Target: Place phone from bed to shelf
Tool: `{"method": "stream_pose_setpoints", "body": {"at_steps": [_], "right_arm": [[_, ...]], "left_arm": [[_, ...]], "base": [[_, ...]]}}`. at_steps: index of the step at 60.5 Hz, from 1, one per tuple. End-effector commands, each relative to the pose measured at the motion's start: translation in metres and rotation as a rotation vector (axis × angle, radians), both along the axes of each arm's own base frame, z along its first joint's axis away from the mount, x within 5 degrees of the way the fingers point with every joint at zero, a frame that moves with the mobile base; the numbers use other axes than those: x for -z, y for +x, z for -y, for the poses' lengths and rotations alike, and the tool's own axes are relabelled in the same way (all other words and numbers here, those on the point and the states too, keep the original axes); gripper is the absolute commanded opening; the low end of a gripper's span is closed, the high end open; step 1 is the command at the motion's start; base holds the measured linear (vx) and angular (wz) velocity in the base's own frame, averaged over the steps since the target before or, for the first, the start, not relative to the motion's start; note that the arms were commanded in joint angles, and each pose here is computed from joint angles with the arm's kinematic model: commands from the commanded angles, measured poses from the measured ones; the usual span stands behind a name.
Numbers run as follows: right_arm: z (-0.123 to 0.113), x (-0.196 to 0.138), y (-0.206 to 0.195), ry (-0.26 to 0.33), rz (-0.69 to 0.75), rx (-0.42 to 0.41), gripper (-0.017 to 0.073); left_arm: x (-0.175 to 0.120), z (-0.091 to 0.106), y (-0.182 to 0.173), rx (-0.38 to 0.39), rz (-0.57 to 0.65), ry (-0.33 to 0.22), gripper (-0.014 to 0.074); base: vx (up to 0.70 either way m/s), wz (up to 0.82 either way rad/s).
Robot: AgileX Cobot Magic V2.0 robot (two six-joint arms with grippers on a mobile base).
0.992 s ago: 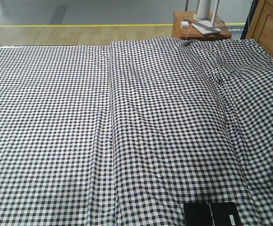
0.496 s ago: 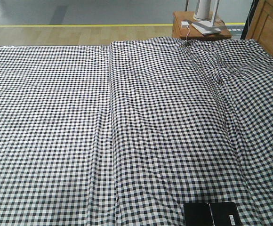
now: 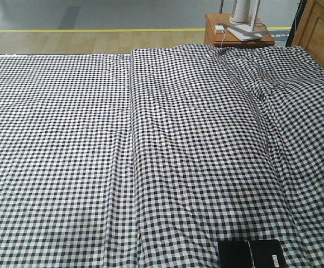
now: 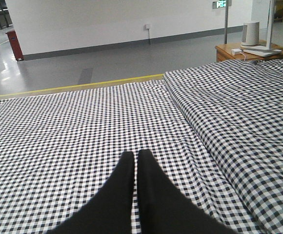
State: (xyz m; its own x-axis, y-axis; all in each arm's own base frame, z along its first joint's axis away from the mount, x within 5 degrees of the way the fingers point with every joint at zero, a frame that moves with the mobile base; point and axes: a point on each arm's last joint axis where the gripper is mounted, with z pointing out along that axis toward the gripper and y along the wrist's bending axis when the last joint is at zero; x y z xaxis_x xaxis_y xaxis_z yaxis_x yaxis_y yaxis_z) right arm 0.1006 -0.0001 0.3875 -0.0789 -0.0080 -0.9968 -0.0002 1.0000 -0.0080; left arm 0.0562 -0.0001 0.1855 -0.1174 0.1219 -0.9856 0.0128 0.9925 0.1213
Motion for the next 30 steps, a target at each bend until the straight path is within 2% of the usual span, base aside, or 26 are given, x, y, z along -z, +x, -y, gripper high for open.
{"method": "stream_pose_setpoints", "body": {"at_steps": [1, 6, 12, 24, 28, 30], "right_arm": [[0.001, -0.001, 0.018, -0.016, -0.051, 0.005, 0.0075], [0.001, 0.01, 0.03, -0.015, -0.15, 0.003, 0.0146], [0.001, 0.02, 0.041, -0.013, -0.232, 0.002, 0.0292], [0.001, 0.026, 0.053, -0.005, -0.269, 0.003, 0.0641], [0.001, 0.026, 0.053, -0.002, -0.27, 0.003, 0.0728], [0.001, 0.026, 0.053, -0.002, -0.268, 0.003, 0.0729]], "left_arm": [[-0.015, 0.0, -0.001, 0.004, 0.106, -0.015, 0.0001], [-0.015, 0.0, -0.001, 0.004, 0.106, -0.015, 0.0001], [-0.015, 0.0, -0.001, 0.004, 0.106, -0.015, 0.0001], [-0.015, 0.0, -0.001, 0.004, 0.106, -0.015, 0.0001], [-0.015, 0.0, -0.001, 0.004, 0.106, -0.015, 0.0001], [-0.015, 0.0, -0.001, 0.004, 0.106, -0.015, 0.0001]], "base": [[0.0, 0.0], [0.0, 0.0], [0.0, 0.0], [0.0, 0.0], [0.0, 0.0], [0.0, 0.0]]}}
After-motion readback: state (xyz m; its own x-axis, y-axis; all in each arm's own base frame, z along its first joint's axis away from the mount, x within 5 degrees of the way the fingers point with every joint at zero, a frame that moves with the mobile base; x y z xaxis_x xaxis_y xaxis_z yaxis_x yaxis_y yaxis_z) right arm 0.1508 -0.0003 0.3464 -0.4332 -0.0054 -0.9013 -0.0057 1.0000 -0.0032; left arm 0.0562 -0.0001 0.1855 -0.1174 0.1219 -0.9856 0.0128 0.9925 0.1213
